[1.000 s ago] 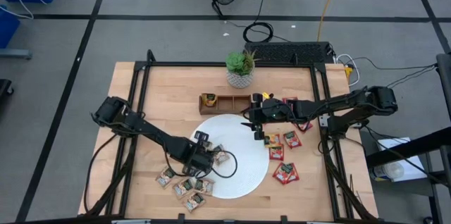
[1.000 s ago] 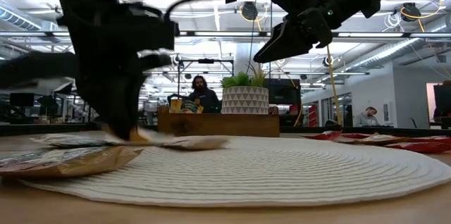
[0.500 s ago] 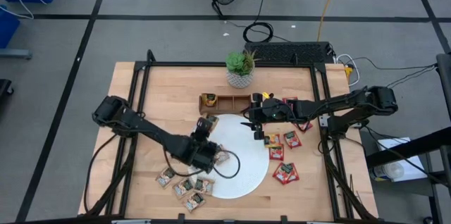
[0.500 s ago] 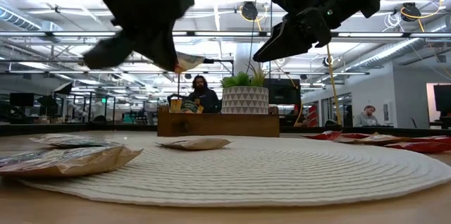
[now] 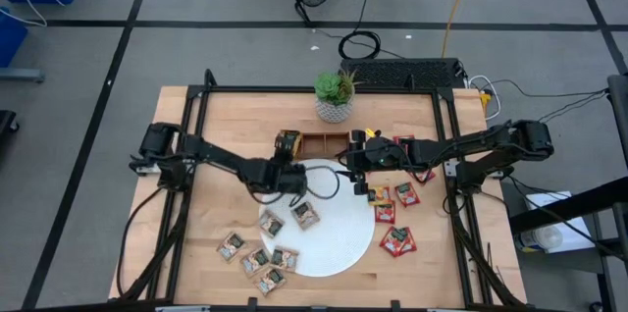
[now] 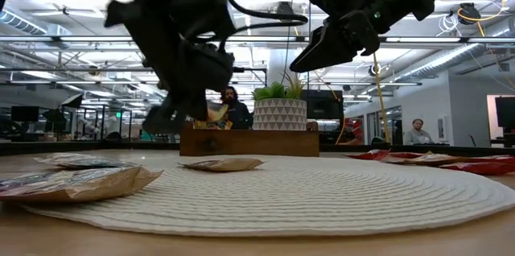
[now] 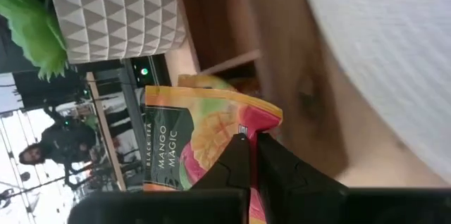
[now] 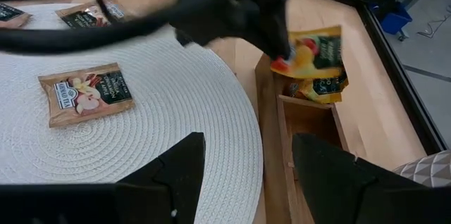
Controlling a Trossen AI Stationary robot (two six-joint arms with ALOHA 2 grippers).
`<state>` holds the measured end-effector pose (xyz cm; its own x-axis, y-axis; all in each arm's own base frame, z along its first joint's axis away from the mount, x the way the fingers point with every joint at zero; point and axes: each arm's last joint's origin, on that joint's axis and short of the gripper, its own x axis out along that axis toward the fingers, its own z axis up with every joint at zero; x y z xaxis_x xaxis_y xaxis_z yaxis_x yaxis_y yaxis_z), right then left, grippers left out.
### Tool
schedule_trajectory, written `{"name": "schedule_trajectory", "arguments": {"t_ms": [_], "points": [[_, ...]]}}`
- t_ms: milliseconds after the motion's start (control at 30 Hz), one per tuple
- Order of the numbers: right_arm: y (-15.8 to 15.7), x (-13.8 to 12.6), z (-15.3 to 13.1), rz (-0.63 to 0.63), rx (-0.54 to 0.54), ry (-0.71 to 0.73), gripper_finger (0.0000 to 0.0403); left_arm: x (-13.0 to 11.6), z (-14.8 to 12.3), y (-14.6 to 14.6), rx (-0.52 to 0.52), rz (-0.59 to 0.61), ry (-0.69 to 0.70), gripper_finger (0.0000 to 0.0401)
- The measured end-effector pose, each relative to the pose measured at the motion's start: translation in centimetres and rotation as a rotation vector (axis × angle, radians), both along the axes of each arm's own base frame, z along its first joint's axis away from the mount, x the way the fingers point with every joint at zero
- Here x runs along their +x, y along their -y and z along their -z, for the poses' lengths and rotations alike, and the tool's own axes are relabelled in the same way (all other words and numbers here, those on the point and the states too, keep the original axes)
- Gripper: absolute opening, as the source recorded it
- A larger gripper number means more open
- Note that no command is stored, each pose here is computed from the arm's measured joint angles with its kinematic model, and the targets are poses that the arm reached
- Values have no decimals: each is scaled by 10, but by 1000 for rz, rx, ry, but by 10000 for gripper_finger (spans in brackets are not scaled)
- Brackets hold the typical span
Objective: Pick & Place Tea
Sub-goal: Put the mango tea bag into the wooden organizer
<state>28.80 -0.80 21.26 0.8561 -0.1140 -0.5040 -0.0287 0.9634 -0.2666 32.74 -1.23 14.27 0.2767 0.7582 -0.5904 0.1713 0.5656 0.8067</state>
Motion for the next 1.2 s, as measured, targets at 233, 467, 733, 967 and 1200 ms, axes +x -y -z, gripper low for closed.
{"name": "schedule_trajectory", "arguments": {"t_ms": [233,467,733,967,1200], "points": [[0,-1,1,-1,-3,-11,196,5,2,-31,-54,-46,44,10],[0,-1,2,-4,-9,-25,196,9,3,-40,-175,-14,73,14],[0,-2,2,-7,-16,-32,196,8,2,-40,-204,-61,126,65],[0,-2,2,-6,-16,-32,196,8,2,-34,-167,-72,141,112],[0,-2,3,-5,-16,-32,196,9,0,-23,-85,-51,133,164]]}}
